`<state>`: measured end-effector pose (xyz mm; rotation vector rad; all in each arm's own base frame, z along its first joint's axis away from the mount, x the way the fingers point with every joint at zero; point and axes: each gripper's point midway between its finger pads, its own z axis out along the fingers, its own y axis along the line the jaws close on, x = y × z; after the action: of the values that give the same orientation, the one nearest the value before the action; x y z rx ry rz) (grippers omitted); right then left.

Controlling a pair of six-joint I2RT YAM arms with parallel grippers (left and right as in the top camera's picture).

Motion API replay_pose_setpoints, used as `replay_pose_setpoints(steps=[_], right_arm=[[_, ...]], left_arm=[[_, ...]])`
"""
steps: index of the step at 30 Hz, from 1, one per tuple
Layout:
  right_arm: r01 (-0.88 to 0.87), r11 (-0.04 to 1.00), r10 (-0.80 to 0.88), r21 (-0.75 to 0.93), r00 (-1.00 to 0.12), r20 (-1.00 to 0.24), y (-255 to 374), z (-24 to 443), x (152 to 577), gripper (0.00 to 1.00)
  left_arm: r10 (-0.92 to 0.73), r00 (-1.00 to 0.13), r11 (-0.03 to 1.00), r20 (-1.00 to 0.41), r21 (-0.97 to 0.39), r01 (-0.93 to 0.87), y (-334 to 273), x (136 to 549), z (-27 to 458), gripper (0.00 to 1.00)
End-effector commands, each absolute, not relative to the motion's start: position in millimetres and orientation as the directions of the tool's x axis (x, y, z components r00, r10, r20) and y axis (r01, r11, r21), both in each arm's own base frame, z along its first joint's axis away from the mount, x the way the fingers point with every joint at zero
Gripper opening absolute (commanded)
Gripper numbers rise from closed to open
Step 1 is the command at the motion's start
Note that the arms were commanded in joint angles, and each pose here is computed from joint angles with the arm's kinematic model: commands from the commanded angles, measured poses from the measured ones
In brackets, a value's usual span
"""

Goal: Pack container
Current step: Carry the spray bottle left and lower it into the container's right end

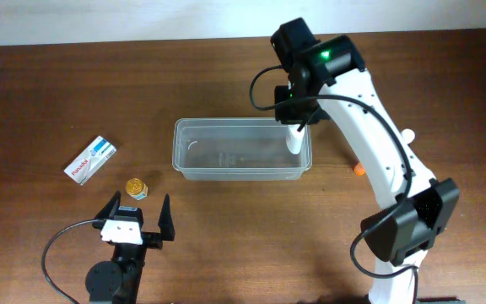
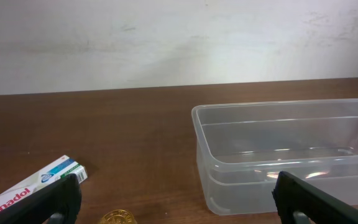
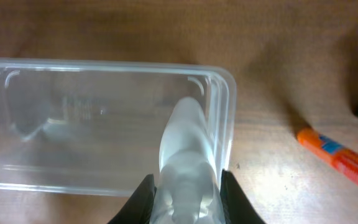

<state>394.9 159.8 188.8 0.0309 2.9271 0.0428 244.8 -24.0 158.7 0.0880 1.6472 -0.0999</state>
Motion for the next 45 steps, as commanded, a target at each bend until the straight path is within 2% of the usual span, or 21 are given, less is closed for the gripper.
replay_pose_setpoints(steps=[1,6,15,33,45], right_arm=[[0.054,0.998,0.056,0.012,-0.977,-0.205,160.5,169.5,394.8,0.19],[0.076,0.997,0.076,0.012,-0.977,-0.199,161.3,145.5,397.4,0.18],[0.092,0.995,0.097,0.032,-0.969,-0.226,165.8,130.6,406.0,0.18],[0.103,0.994,0.109,0.037,-0.963,-0.245,166.7,127.1,411.1,0.18],[0.119,0.992,0.123,0.035,-0.964,-0.234,165.5,107.1,408.7,0.19]], left_arm=[[0.008,-0.077,0.993,-0.997,0.000,0.114,-23.5,245.0,156.9,0.99],[0.008,-0.076,0.993,-0.997,0.000,0.114,-23.5,245.0,157.2,0.99],[0.008,-0.076,0.993,-0.997,0.000,0.114,-23.5,245.0,157.0,0.99],[0.008,-0.076,0.993,-0.997,0.000,0.114,-23.5,245.0,157.0,0.99],[0.009,-0.076,0.993,-0.997,0.000,0.114,-23.5,245.0,157.0,0.99]])
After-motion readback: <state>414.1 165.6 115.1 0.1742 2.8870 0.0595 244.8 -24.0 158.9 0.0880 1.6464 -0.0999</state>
